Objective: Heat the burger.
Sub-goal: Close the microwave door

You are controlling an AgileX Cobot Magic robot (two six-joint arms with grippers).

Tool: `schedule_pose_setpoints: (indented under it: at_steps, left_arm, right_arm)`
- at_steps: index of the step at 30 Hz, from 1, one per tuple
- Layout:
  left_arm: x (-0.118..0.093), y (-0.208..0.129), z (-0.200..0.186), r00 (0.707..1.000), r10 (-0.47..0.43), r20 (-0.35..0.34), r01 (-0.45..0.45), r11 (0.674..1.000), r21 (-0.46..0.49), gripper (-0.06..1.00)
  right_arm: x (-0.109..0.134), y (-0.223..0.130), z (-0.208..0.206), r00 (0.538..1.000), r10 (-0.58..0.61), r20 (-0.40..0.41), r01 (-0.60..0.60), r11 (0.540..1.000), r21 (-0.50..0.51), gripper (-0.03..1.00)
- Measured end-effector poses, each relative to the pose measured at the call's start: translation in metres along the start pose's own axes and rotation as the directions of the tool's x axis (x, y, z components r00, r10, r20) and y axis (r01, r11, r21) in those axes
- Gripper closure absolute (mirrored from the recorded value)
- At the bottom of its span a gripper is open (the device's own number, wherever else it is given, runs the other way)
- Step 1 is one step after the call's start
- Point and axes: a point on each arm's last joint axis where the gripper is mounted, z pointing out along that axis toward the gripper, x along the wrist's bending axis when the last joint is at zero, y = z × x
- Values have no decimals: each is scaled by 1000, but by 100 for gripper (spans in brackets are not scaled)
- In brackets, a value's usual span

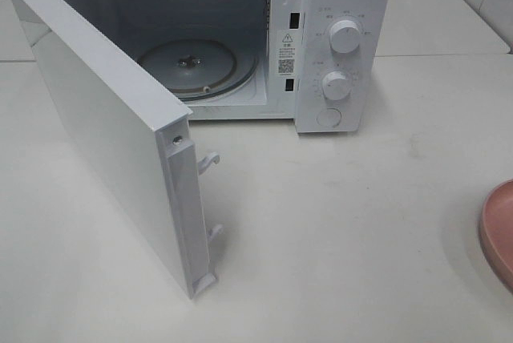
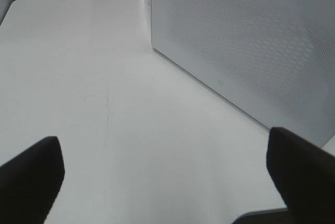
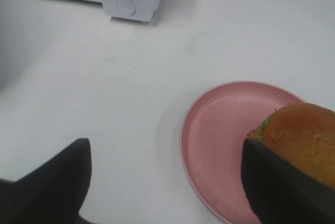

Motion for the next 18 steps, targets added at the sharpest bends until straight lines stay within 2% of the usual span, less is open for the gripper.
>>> schedule_pose_setpoints:
  at_steps: [6, 11, 18]
  left_arm:
    - [0, 0, 0, 1000, 0, 0, 0, 1000, 0, -4]
    - [0, 0, 0, 1000, 0, 0, 0, 1000, 0, -4]
    - [0, 0, 0, 1000, 0, 0, 0, 1000, 0, -4]
  right_arm:
    - [-1, -7, -11, 997, 48, 57, -43, 995, -88, 20]
    - [0, -8, -12, 992, 81, 94, -72, 993, -95, 20]
    - [1, -8, -12, 991, 93, 101, -83, 992, -95, 20]
